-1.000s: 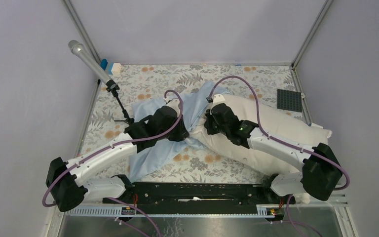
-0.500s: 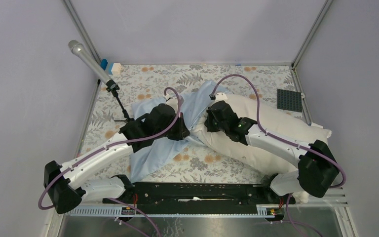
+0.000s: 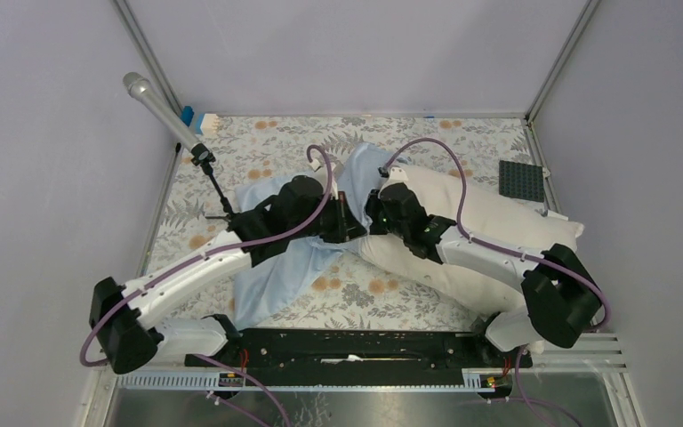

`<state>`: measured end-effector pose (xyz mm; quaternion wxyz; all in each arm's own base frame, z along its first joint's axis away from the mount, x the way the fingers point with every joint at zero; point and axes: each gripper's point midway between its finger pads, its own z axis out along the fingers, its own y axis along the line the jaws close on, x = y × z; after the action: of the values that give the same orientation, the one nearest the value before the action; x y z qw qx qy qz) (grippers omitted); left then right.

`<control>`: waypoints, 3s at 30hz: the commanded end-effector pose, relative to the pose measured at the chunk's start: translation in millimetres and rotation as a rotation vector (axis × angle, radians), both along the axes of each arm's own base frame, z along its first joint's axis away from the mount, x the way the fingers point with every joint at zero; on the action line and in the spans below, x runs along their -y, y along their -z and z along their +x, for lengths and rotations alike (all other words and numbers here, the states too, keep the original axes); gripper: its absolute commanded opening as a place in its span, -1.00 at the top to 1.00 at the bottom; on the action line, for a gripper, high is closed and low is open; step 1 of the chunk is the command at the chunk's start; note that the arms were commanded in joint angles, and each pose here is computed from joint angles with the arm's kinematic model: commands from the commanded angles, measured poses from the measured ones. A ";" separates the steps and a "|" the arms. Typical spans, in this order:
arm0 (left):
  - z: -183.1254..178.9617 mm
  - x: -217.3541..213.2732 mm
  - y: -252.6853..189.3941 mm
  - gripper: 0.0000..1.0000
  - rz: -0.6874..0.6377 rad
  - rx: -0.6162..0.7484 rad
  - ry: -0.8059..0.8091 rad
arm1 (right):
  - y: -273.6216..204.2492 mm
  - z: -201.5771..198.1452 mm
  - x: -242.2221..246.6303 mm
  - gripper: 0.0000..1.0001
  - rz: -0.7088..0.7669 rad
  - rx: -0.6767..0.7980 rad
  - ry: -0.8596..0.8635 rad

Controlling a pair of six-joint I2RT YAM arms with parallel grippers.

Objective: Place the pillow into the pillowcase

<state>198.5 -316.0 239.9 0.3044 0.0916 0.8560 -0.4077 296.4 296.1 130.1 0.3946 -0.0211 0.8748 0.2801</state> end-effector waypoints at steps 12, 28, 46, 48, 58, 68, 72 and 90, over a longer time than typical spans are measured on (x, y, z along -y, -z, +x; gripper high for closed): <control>39.4 23.9 29.9 1.00 -0.173 -0.106 -0.073 | -52.2 -35.8 61.4 -0.11 -0.043 0.117 0.060; 2.9 26.5 72.6 1.00 -0.095 -0.185 0.001 | -128.8 32.2 105.1 -0.99 -0.308 0.210 0.266; 0.7 8.1 14.5 0.23 -0.070 -0.037 -0.037 | -52.3 0.8 59.7 1.00 0.078 0.148 0.092; 5.9 2.4 -3.3 0.04 -0.065 0.009 -0.062 | -65.4 2.5 57.3 1.00 0.108 0.182 0.084; 5.2 -21.5 3.6 -0.30 0.032 0.032 -0.113 | -123.6 74.3 87.2 1.00 0.008 0.191 0.286; 9.3 -65.0 59.6 -0.56 0.131 -0.020 -0.327 | -111.1 88.6 164.4 1.00 -0.016 0.129 0.462; 18.3 -88.8 82.2 -0.65 0.204 -0.034 -0.456 | -118.4 76.8 180.6 1.00 -0.025 0.140 0.500; 58.8 -138.4 203.4 -0.54 0.477 -0.174 -0.781 | -123.1 62.0 189.5 1.00 -0.019 0.124 0.484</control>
<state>239.0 -181.6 45.9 0.3072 -0.1633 0.9346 -0.0742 356.5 108.2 223.4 0.4661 0.1697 0.8556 0.1481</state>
